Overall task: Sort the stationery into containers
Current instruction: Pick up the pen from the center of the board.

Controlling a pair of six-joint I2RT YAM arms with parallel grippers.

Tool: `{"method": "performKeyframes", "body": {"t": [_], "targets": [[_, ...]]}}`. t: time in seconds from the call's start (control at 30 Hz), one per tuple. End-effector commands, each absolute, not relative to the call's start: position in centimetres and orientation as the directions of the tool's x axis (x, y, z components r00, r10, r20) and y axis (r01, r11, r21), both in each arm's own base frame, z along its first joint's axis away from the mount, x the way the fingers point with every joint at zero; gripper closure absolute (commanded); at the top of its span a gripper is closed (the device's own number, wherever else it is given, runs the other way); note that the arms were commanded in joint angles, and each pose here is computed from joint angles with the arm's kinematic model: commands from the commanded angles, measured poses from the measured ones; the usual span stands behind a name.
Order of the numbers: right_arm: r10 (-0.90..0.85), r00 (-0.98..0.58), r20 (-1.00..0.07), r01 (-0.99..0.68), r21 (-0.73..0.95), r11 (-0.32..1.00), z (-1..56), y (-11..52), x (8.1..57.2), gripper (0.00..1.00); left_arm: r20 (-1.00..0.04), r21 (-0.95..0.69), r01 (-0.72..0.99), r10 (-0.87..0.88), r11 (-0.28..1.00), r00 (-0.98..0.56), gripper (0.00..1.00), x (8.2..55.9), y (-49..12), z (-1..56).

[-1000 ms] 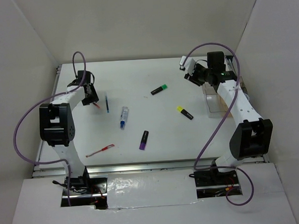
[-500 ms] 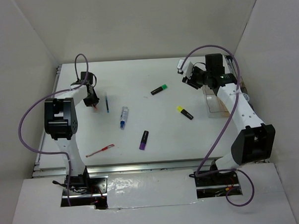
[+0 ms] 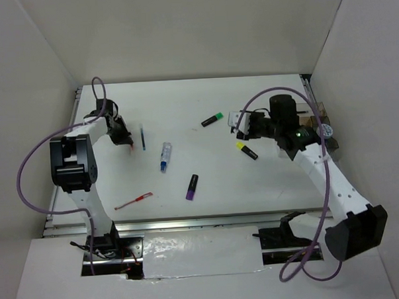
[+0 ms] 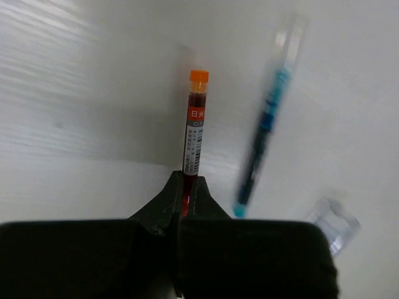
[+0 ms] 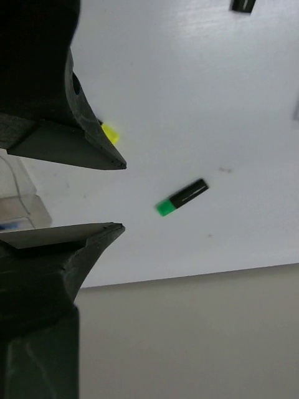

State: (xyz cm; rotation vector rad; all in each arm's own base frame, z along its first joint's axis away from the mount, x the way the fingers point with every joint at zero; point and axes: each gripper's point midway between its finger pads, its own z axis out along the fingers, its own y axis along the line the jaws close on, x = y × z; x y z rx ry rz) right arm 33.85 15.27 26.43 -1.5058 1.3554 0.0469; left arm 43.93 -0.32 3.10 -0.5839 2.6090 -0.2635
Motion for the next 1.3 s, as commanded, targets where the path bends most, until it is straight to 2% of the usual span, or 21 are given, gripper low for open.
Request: {"method": "performKeyframes", "body": {"t": [0.0, 0.07, 0.17, 0.27, 0.4, 0.53, 0.57, 0.67, 0.9, 1.27], "targets": [[-0.607, 0.581, -0.542, -0.626, -0.774, 0.093, 28.7, 18.5, 31.1, 0.53, -0.367, -0.599, -0.126, -0.411, 0.791, -0.835, 1.00, 42.6, -6.3, 11.8], [-0.546, 0.681, -0.488, -0.551, -0.833, 0.058, 30.4, 20.6, 29.2, 0.53, -0.347, -0.729, -0.003, -0.374, 0.684, -0.860, 1.00, 40.7, -9.5, 16.2], [-0.467, 0.770, -0.434, -0.481, -0.876, 0.020, 30.9, 23.0, 27.1, 0.53, -0.313, -0.833, 0.126, -0.271, 0.539, -0.910, 1.00, 36.8, -13.9, 20.4], [-0.381, 0.849, -0.365, -0.393, -0.920, 0.006, 32.4, 25.3, 25.0, 0.53, -0.241, -0.900, 0.173, -0.127, 0.399, -0.962, 1.00, 32.1, -17.8, 22.2], [-0.324, 0.915, -0.239, -0.268, -0.962, -0.047, 31.7, 27.4, 23.6, 0.53, -0.222, -0.940, 0.217, 0.010, 0.265, -0.975, 1.00, 26.9, -20.6, 23.6], [-0.300, 0.942, -0.153, -0.190, -0.977, -0.100, 30.6, 28.2, 22.9, 0.53, -0.209, -0.948, 0.220, 0.070, 0.232, -0.975, 1.00, 23.9, -22.0, 23.7], [-0.291, 0.946, -0.144, -0.185, -0.976, -0.117, 30.2, 28.3, 22.7, 0.53, -0.185, -0.954, 0.201, 0.091, 0.221, -0.978, 1.00, 22.9, -22.5, 23.5], [-0.264, 0.955, -0.135, -0.191, -0.961, -0.202, 28.6, 28.7, 21.8, 0.54, -0.211, -0.950, 0.239, 0.147, 0.202, -0.966, 1.00, 20.8, -23.5, 23.5], [-0.239, 0.952, -0.189, -0.260, -0.914, -0.311, 26.0, 29.4, 20.2, 0.54, -0.203, -0.950, 0.247, 0.223, 0.190, -0.953, 1.00, 19.1, -25.1, 23.2], [-0.225, 0.952, -0.209, -0.281, -0.886, -0.368, 24.7, 30.7, 19.3, 0.54, -0.207, -0.951, 0.259, 0.272, 0.169, -0.940, 1.00, 18.8, -26.3, 23.6]]}}
